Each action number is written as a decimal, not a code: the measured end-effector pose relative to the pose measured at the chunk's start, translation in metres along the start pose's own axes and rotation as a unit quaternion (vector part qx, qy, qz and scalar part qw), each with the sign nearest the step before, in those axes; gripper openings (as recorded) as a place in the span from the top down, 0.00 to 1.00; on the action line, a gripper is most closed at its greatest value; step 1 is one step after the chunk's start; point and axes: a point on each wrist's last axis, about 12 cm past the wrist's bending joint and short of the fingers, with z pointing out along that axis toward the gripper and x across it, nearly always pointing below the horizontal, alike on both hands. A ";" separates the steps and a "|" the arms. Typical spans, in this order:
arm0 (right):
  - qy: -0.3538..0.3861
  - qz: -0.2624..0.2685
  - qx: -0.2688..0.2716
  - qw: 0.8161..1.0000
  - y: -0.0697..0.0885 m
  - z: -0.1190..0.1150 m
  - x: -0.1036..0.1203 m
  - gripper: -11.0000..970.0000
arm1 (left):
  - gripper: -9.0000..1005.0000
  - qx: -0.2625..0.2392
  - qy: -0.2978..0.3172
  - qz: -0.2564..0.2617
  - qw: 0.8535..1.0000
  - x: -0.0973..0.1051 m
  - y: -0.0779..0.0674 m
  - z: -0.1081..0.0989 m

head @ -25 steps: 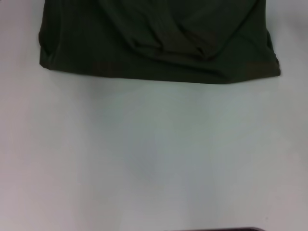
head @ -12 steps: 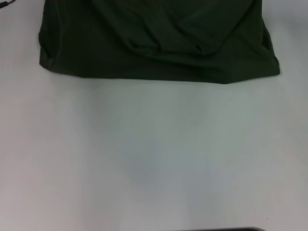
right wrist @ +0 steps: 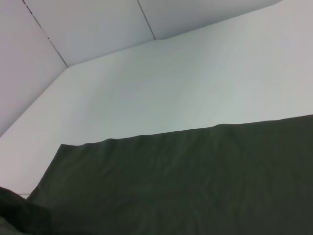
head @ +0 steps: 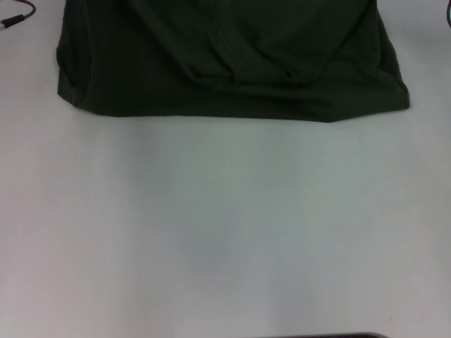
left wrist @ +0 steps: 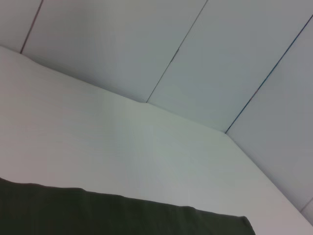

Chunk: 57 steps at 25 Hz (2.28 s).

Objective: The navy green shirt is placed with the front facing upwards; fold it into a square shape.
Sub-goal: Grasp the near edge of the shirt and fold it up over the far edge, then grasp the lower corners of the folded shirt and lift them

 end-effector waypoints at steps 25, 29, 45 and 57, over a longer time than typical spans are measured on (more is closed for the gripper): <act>0.022 -0.029 -0.007 0.999 0.016 0.015 0.007 0.79 | 0.81 0.016 0.003 0.008 1.000 0.026 -0.014 0.012; 0.016 -0.024 -0.010 1.000 0.015 0.013 0.007 0.61 | 0.68 0.012 -0.016 -0.002 1.000 0.024 -0.009 0.006; 0.020 -0.001 -0.050 0.999 -0.032 -0.062 0.063 0.38 | 0.19 0.145 0.024 0.014 0.989 0.052 -0.012 -0.053; 0.100 0.031 0.005 0.995 -0.060 -0.089 0.083 0.38 | 0.19 0.181 0.059 0.011 0.982 0.077 -0.012 -0.071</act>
